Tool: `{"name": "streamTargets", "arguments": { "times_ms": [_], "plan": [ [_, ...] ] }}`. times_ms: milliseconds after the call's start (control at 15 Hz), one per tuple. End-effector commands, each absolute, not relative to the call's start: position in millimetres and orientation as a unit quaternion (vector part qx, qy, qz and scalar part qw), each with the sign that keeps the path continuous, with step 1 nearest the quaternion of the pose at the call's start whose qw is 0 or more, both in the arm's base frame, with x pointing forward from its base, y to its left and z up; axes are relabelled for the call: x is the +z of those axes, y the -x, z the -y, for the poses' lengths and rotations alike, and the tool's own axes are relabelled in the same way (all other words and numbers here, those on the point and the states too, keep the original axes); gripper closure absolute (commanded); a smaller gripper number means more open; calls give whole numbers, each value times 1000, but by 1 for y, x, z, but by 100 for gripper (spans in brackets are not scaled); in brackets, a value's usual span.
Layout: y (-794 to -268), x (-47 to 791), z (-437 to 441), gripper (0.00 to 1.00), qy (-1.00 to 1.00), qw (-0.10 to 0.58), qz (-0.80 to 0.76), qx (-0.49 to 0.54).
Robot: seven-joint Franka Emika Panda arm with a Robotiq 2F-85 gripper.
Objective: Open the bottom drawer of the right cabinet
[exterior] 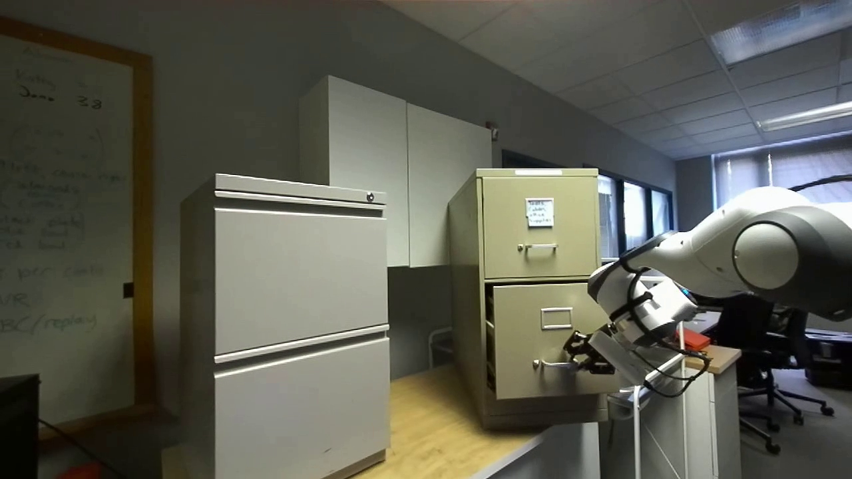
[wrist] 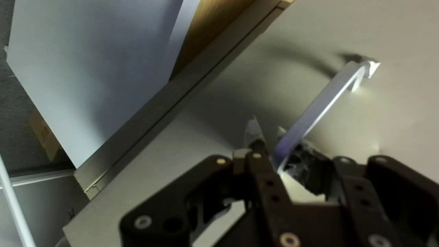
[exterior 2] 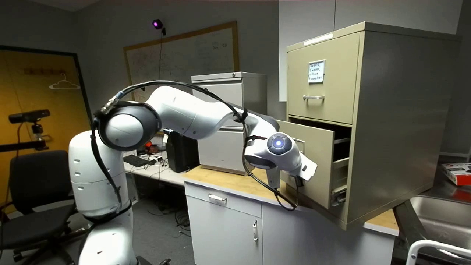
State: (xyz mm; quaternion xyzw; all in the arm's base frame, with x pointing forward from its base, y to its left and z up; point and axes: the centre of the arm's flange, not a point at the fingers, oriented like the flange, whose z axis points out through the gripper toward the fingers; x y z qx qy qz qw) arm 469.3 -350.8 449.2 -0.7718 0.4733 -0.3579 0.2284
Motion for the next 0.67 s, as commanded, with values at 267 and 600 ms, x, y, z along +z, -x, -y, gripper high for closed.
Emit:
{"name": "streamTargets", "arguments": {
  "times_ms": [267,600],
  "plan": [
    [-395,403,280,96,794,295,-450,-283],
    [-360,394,256,96,788,330,-449,-262]
  ]
}}
